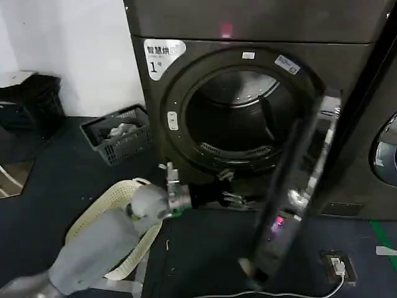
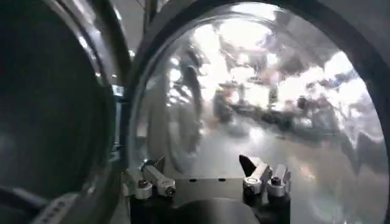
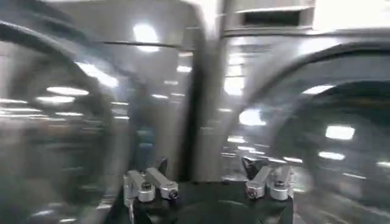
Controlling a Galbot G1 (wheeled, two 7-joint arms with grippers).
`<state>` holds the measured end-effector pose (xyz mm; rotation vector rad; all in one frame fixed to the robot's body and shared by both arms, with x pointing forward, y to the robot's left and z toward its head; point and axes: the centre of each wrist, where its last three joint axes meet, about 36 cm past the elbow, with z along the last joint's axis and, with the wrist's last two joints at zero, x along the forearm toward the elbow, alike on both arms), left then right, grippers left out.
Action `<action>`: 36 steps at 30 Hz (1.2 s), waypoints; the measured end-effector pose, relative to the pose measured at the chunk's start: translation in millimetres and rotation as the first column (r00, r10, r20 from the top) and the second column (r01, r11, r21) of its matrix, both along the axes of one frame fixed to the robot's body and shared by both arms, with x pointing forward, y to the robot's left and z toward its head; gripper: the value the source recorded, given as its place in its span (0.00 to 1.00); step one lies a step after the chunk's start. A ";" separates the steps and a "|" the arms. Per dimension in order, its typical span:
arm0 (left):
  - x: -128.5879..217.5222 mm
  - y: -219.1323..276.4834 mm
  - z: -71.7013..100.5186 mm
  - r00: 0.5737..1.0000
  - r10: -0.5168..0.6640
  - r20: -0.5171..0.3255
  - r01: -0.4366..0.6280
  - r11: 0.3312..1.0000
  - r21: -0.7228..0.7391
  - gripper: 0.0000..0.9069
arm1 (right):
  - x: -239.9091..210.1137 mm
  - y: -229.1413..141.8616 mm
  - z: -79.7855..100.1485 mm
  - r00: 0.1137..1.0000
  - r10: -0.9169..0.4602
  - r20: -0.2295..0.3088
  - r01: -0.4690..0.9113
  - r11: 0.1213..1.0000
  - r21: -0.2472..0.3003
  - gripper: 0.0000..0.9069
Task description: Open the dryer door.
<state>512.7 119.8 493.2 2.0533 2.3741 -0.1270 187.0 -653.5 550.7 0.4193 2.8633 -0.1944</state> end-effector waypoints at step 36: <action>-10.6 -175.1 3.3 0.982 -0.157 0.101 0.161 0.987 -0.027 1.00 | -151.5 -28.1 95.1 0.650 -0.741 0.167 0.756 0.652 -0.051 1.00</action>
